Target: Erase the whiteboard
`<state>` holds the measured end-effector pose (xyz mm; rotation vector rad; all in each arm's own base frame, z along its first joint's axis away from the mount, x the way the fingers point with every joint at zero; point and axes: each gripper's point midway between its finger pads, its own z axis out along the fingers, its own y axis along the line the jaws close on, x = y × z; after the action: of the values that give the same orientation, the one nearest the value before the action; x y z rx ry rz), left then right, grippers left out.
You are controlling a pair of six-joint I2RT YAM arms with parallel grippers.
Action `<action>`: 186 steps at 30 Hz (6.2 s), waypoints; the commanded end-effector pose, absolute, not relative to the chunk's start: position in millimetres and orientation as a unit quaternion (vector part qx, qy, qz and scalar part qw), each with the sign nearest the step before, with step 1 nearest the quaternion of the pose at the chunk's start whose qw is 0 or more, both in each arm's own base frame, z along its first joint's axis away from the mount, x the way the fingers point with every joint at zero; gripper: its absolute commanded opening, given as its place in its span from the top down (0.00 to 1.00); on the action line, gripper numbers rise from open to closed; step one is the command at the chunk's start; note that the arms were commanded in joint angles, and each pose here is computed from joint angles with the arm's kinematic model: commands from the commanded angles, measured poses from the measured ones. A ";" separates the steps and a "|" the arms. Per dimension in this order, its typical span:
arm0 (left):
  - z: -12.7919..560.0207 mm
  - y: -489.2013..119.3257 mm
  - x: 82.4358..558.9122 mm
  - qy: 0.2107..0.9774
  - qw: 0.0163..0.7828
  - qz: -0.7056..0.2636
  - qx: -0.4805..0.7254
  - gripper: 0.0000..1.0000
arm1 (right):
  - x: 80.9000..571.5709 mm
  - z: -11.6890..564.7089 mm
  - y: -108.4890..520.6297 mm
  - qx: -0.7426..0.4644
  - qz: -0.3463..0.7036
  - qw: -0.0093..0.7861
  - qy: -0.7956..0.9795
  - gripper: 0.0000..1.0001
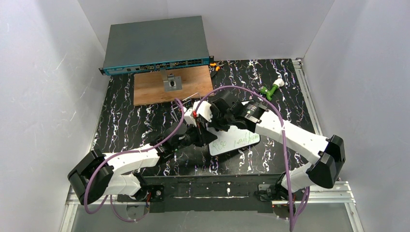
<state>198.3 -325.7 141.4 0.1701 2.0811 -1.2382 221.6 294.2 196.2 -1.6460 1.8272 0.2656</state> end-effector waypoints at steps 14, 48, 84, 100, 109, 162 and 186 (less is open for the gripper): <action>140.7 -326.7 197.6 0.803 0.354 -0.471 0.089 1.00 | 188.6 203.5 312.8 -0.672 0.189 0.305 0.648 0.99; 135.6 -324.0 192.4 0.797 0.349 -0.484 0.089 1.00 | 251.3 204.8 275.8 -0.571 0.143 0.353 0.728 0.99; 135.0 -335.5 188.2 0.789 0.337 -0.499 0.124 1.00 | 216.1 204.2 279.1 -0.574 0.267 0.294 0.716 0.99; 132.1 -337.4 189.5 0.791 0.331 -0.500 0.122 1.00 | 280.2 210.4 252.0 -0.479 0.173 0.359 0.782 0.99; 131.8 -337.8 189.0 0.792 0.328 -0.501 0.120 1.00 | 216.8 199.5 267.8 -0.577 0.269 0.286 0.716 0.99; 139.6 -339.9 187.2 0.785 0.327 -0.512 0.125 1.00 | 213.0 184.5 252.0 -0.593 0.256 0.271 0.714 0.99; 137.0 -339.1 188.8 0.786 0.329 -0.509 0.125 1.00 | 232.5 177.4 238.4 -0.575 0.219 0.294 0.731 0.99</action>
<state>191.7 -336.0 135.7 0.2300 2.0822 -1.3492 262.5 227.4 177.3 -1.4084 2.0212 0.4148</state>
